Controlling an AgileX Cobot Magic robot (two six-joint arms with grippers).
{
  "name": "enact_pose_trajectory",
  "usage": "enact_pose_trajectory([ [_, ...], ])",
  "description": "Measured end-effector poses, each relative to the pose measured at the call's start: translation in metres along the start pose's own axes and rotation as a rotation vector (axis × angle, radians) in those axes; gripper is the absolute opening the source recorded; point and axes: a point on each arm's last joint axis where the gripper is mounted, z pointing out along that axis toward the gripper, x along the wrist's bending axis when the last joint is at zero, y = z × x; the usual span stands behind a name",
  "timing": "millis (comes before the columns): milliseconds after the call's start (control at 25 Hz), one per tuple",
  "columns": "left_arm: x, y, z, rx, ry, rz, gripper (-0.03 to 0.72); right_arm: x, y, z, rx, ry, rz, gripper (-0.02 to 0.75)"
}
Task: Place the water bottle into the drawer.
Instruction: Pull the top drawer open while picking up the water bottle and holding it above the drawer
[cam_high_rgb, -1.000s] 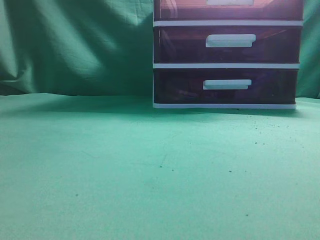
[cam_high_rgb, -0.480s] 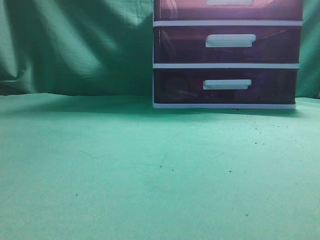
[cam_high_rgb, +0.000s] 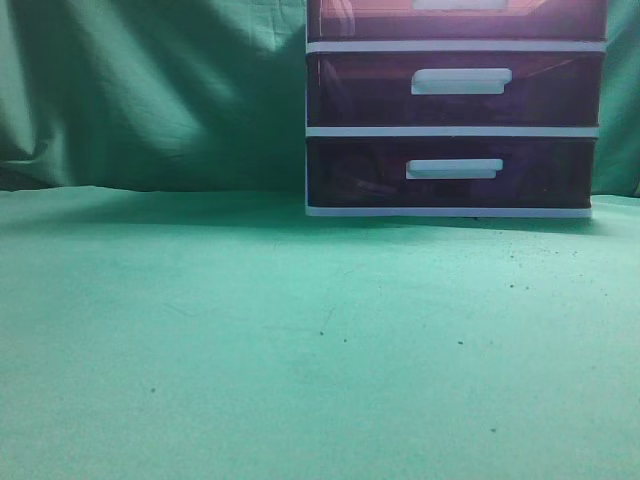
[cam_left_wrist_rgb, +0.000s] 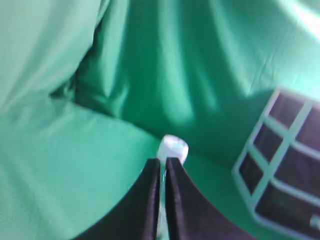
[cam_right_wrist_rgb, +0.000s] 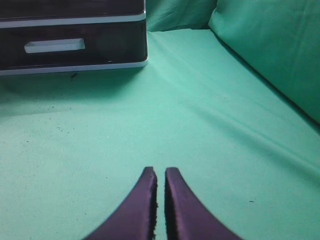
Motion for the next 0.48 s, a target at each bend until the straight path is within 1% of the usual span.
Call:
enact_pose_trajectory([
  [40,-0.001,0.004,0.0,-0.047,-0.007,0.0,0.0,0.0,0.0,0.0,0.0,0.0,0.0,0.047],
  [120,-0.002,0.012,-0.001,-0.132,-0.023,0.032,0.0,0.0,0.0,0.0,0.0,0.0,0.0,0.047],
  [160,-0.003,0.014,-0.001,-0.154,-0.029,0.052,0.0,0.0,0.0,0.0,0.0,0.0,0.0,0.047],
  [200,-0.004,0.015,-0.001,-0.148,-0.034,0.06,0.0,0.0,0.0,0.0,0.0,0.0,0.0,0.047],
  [320,-0.013,0.028,0.0,-0.043,-0.03,0.09,0.0,0.0,0.0,0.0,0.0,0.0,0.0,0.047],
  [400,-0.019,0.04,0.004,0.036,-0.01,0.116,0.0,0.0,0.0,0.0,0.0,0.0,0.0,0.047],
  [480,-0.021,0.045,0.012,0.13,0.019,0.123,0.0,0.0,0.0,0.0,0.0,0.0,0.0,0.047],
])
